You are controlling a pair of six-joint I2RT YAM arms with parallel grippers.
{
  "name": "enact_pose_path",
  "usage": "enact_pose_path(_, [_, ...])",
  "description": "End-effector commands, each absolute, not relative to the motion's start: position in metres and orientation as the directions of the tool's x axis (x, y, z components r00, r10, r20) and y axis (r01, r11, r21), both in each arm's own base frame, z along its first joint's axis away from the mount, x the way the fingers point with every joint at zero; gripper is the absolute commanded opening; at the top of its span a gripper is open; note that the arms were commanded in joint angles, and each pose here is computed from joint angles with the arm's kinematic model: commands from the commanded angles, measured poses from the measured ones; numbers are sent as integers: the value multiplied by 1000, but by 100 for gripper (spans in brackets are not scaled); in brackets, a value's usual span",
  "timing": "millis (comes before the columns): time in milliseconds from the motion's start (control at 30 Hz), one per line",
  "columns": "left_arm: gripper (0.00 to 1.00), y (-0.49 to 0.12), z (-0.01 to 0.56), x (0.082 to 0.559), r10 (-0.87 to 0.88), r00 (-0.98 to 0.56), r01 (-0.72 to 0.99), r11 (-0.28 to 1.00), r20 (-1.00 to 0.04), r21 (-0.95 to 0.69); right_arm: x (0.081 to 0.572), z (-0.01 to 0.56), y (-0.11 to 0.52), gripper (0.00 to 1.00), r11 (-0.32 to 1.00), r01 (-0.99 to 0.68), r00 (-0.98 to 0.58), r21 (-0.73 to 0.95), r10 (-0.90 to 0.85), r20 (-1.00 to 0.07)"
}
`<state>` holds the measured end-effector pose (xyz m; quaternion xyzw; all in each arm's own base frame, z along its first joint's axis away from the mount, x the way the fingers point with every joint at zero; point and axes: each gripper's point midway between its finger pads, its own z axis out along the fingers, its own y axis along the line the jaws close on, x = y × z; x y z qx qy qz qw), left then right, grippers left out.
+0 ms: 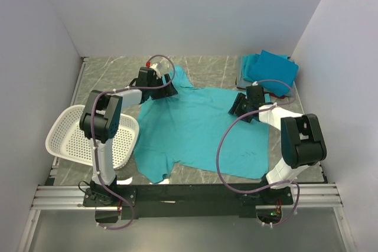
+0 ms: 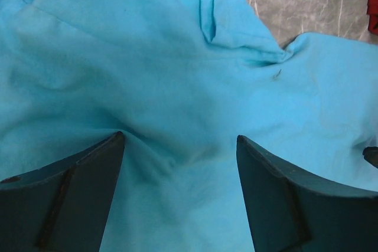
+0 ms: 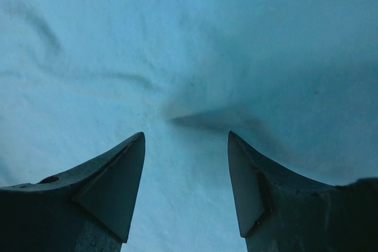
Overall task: Fold and stack the t-shirts
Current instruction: Fold the tshirt
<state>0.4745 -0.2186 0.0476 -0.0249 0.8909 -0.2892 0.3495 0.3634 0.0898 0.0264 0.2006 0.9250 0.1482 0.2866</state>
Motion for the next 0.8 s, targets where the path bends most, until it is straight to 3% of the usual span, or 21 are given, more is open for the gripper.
enact_pose_path(0, [82, -230, 47, 487, -247, -766, 172, 811, -594, -559, 376, 31, 83, 65, 864, 305, -739, 400, 480, -472])
enact_pose_path(400, [82, -252, 36, 528, -219, -777, 199, 804, -590, -560, 395, 32, 79, 64, 843, 302, -743, 444, 500, -445])
enact_pose_path(767, [85, -296, 86, 563, -185, -700, 298, 802, -690, -518, 408, 56, 64, 63, 857, 266, -725, 441, 480, -495])
